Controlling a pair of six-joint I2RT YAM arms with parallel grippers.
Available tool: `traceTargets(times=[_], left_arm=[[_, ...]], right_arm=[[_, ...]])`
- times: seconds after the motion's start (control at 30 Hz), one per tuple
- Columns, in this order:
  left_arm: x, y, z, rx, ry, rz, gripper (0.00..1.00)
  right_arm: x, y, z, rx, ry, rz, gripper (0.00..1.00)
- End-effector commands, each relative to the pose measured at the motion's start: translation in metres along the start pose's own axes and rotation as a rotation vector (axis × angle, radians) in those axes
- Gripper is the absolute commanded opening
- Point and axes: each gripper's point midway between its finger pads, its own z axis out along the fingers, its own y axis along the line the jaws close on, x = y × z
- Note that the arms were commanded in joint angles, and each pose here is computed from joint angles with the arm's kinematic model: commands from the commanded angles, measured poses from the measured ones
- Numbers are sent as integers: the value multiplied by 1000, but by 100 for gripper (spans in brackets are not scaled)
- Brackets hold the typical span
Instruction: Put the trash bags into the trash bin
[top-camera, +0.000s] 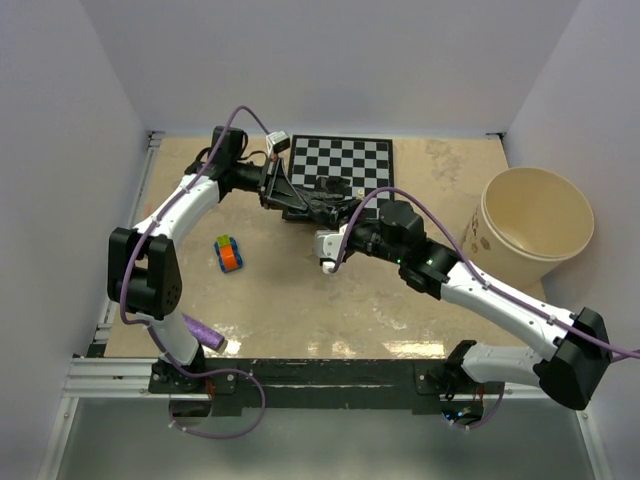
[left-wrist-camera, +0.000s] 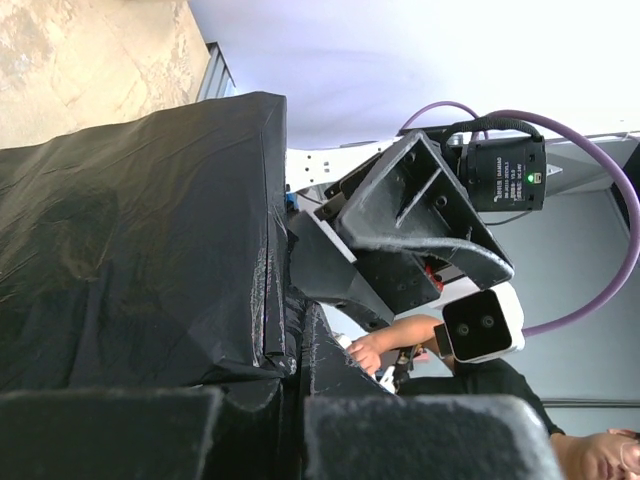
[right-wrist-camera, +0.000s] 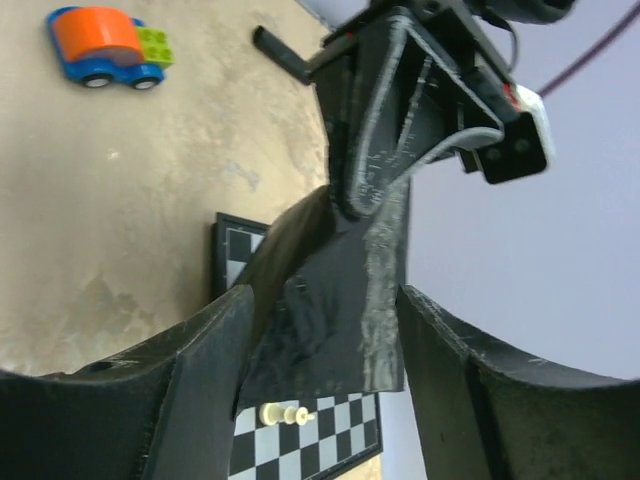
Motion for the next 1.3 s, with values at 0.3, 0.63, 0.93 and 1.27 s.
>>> traceTargets(times=[0.3,0.63,0.93,1.27], left_arm=[[30,-46,-17,176,135,28,0],[-44,-55,-74,-189,-245,683,40],[-31,-78,-113,-706,-78,1549,62],[15,-79,-80,-647,10,1671,72]], right_arm=[[-4,-28,8,131,-1,-78,22],[-40,-41,4,-21,-38,129,0],[-56,-59,17,-119,-77,273,0],[-57,-70,24,-90,-90,348,0]])
